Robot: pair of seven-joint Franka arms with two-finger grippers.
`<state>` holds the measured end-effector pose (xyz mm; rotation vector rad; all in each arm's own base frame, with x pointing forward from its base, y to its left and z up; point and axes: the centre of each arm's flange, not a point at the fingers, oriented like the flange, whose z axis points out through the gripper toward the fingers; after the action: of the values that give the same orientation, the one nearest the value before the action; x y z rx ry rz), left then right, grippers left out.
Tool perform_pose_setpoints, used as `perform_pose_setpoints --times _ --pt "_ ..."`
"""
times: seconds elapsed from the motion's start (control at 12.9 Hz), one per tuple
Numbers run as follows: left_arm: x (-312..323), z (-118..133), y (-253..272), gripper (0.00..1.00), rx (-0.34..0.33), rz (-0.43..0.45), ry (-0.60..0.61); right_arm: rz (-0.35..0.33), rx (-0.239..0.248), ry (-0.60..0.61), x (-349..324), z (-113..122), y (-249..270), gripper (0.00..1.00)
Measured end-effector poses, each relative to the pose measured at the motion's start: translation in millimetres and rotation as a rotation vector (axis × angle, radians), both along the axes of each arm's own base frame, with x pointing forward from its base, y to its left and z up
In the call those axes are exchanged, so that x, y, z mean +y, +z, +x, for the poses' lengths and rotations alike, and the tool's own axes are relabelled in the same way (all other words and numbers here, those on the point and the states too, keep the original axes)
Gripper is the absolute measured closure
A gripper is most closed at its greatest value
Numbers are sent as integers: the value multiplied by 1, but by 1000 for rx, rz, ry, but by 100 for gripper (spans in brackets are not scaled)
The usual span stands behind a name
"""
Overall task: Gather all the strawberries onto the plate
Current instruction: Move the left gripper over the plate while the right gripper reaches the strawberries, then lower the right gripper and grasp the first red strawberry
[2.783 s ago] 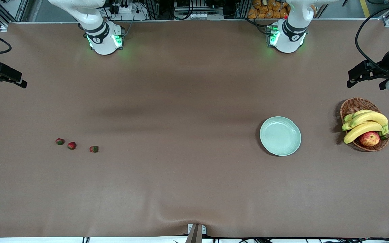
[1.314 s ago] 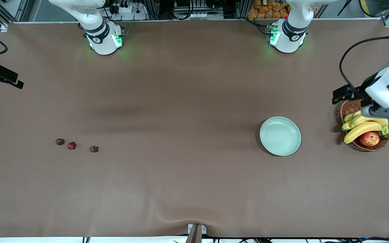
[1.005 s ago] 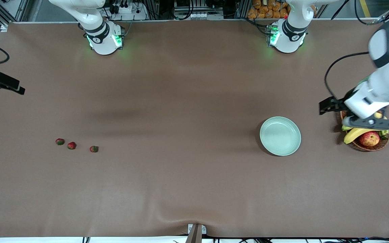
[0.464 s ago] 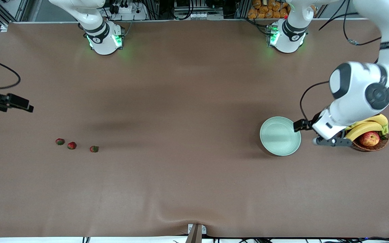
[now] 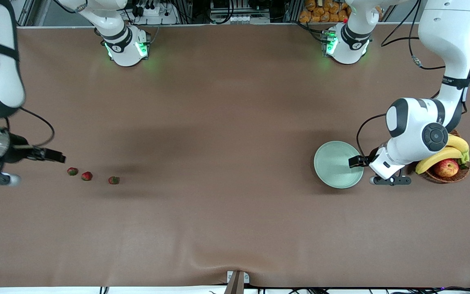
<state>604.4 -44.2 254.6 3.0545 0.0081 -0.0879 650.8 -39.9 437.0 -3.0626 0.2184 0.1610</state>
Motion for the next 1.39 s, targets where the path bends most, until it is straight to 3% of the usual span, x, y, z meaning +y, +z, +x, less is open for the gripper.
perform_pose_setpoints --times 0.31,0.46,0.62,0.93,1.39 --pt "17 -4 -6 0 14 1 28 -16 25 -77 28 23 -86 0" --pt "19 -4 -6 0 14 1 32 -25 12 -120 42 30 -115 0" --pt "19 -4 -6 0 14 1 31 -31 3 -159 50 30 -139 0" --pt "16 -3 -3 0 5 0 27 -48 34 -262 56 27 -181 0" --pt "2 -2 8 66 -10 -6 29 -67 73 -316 71 18 -225 0"
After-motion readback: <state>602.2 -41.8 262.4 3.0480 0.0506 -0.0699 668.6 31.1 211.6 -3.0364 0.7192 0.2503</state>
